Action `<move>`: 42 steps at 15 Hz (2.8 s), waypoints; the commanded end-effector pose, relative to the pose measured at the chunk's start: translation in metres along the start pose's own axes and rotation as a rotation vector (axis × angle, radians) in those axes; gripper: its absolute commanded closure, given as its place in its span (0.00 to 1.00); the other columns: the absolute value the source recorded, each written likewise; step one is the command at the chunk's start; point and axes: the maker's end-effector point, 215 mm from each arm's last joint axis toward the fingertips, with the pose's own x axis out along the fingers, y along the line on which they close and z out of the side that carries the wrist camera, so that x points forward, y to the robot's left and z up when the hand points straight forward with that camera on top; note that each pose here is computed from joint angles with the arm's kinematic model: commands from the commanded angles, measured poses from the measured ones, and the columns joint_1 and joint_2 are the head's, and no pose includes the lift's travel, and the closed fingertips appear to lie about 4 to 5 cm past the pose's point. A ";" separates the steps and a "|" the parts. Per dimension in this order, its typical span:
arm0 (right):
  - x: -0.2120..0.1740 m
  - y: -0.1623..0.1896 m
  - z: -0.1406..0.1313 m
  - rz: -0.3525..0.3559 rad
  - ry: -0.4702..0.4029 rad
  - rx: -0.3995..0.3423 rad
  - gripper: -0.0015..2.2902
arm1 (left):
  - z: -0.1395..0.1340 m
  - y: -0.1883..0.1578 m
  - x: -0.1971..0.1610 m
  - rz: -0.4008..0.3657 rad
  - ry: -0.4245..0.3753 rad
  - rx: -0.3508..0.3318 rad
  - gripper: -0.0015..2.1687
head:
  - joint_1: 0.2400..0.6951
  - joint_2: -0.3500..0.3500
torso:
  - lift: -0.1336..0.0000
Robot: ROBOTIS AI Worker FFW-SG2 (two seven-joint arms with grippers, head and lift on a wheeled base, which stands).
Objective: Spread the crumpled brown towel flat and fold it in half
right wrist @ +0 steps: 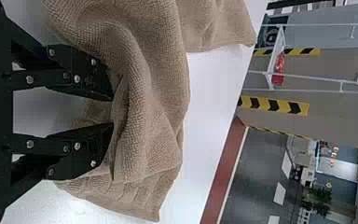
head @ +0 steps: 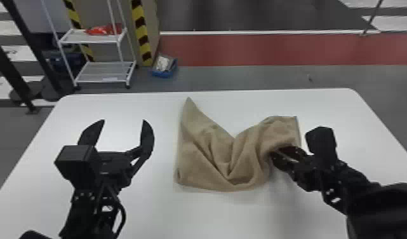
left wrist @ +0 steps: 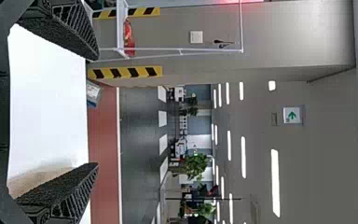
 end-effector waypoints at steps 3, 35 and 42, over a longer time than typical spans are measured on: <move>0.007 0.007 -0.010 0.022 0.048 0.007 0.36 | 0.000 0.000 -0.001 0.003 0.000 0.000 0.03 | 1.00 0.55 | 0.07; -0.111 -0.124 0.056 -0.028 -0.323 -0.214 0.77 | -0.001 -0.009 0.003 -0.006 0.008 0.005 0.03 | 1.00 0.39 | 0.07; -0.108 -0.139 -0.031 -0.003 -0.188 -0.179 0.77 | -0.005 -0.017 0.003 -0.017 0.014 0.012 0.03 | 1.00 0.28 | 0.07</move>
